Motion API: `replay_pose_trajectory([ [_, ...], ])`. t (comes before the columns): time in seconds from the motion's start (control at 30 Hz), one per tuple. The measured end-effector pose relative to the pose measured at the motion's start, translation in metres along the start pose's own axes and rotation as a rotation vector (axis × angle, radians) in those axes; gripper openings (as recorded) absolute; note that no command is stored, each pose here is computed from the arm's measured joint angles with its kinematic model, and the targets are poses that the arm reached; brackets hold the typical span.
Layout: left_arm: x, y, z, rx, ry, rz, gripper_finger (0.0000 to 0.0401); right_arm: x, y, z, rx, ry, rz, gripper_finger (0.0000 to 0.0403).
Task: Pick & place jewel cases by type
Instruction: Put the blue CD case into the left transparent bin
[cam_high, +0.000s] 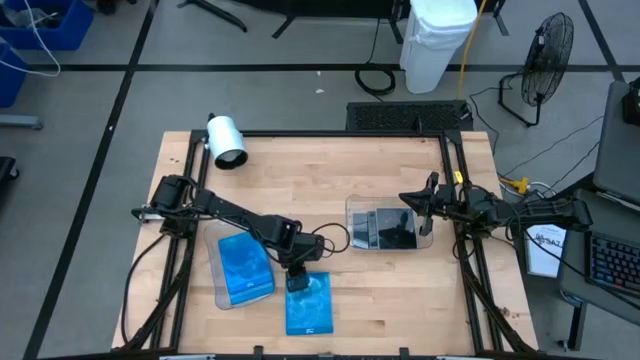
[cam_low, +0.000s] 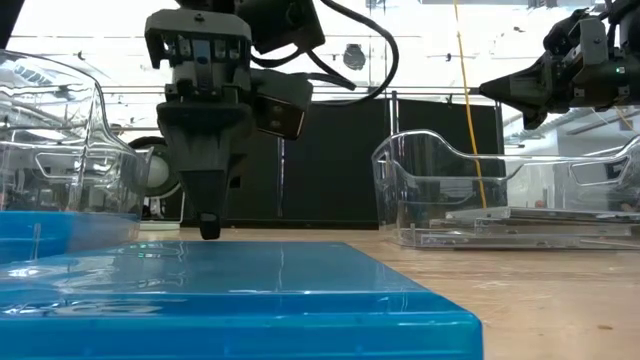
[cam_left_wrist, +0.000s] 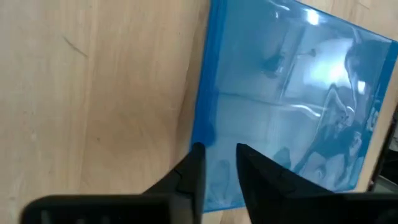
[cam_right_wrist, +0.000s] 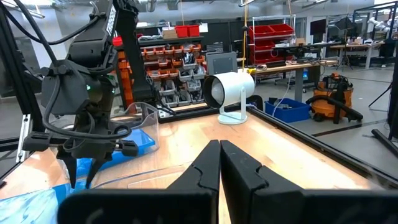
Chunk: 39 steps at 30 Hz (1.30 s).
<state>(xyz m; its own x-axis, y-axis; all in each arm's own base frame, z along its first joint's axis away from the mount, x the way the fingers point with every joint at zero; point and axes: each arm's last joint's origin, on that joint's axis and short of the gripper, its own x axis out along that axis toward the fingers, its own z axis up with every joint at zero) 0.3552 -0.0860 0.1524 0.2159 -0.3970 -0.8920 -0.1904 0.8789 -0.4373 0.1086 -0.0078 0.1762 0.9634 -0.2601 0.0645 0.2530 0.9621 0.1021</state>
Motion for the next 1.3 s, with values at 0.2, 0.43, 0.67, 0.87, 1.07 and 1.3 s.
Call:
replay_pose_trajectory([
  [0.2,0.007,0.005,-0.005,0.001,-0.004,-0.011,0.0158,0.0,0.0,0.0,0.0,0.0,0.0,0.0004],
  [0.43,0.019,0.01,-0.012,-0.012,-0.003,-0.16,0.0173,0.0,0.0,0.0,0.0,0.0,0.0,0.0004],
  [0.67,0.02,-0.005,-0.008,0.058,-0.004,-0.376,0.0142,0.0,0.0,0.0,0.0,0.0,0.0,0.0004],
  [0.87,0.019,-0.008,-0.007,0.066,-0.007,-0.41,0.0106,0.0,0.0,0.0,0.0,-0.001,0.0,0.0004],
  [1.07,0.021,-0.003,-0.008,0.035,-0.046,-0.293,0.0093,0.0,0.0,0.0,0.0,-0.001,0.0,0.0004],
  [1.3,0.023,-0.001,-0.012,-0.043,-0.016,-0.237,0.0093,0.0,0.0,0.0,0.0,-0.001,0.0,0.0004],
])
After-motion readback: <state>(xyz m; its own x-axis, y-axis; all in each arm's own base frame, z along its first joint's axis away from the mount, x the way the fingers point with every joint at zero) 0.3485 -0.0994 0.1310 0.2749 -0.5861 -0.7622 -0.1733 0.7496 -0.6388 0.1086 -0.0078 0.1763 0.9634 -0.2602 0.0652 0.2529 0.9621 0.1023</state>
